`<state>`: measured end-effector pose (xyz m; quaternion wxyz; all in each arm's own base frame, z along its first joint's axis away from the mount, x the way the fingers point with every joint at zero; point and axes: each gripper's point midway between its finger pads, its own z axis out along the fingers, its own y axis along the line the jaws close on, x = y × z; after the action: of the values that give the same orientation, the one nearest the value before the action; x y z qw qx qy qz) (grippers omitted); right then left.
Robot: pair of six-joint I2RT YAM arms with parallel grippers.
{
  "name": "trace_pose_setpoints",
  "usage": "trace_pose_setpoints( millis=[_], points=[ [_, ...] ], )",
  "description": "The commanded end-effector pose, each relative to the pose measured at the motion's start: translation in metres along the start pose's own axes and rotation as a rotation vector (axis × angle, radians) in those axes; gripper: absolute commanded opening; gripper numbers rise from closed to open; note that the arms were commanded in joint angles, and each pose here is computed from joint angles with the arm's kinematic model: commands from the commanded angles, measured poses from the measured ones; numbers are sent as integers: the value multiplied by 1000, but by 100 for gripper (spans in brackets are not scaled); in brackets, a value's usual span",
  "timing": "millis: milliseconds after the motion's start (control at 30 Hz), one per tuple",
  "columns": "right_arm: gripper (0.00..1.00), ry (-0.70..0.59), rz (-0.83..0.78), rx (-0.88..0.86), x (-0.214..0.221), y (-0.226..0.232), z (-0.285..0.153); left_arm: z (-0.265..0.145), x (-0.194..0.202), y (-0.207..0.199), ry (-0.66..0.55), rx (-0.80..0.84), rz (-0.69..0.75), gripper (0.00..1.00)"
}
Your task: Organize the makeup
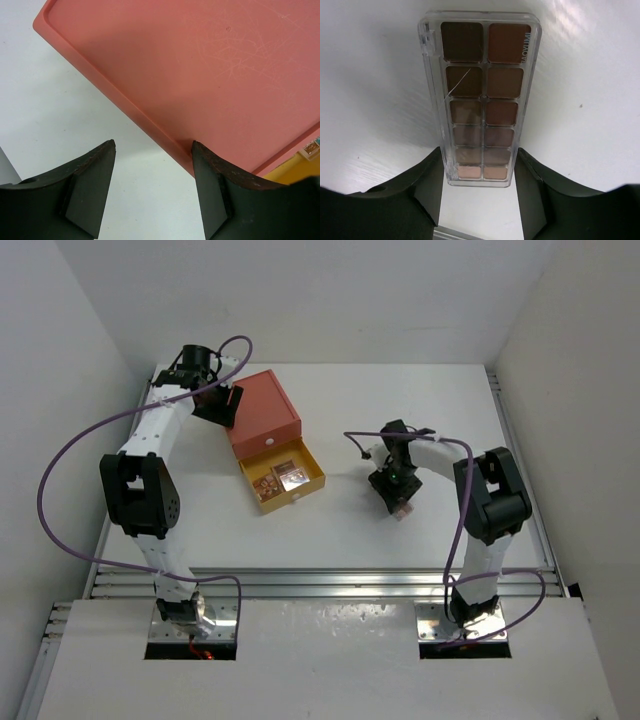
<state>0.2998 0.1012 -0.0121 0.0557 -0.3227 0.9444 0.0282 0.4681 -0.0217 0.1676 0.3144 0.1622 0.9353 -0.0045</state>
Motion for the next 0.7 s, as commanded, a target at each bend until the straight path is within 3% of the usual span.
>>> trace_pose_setpoints(
  millis=[0, 133, 333, 533, 667],
  points=[
    [0, -170, -191, 14, -52, -4, -46, -18, -13, 8, -53, -24, 3, 68],
    [0, -405, -480, 6, -118, 24, -105, -15, -11, 7, -44, -22, 3, 68],
    [0, -607, -974, 59, -182, 72, -141, -15, -11, 8, -44, -22, 12, 68],
    [0, -647, -1195, 61, -236, 121, -144, -11, -8, 12, -35, -25, 4, 68],
    [0, -718, -1308, 137, -269, 143, -115, -10, -4, 11, -26, -22, 3, 68]
  ],
)
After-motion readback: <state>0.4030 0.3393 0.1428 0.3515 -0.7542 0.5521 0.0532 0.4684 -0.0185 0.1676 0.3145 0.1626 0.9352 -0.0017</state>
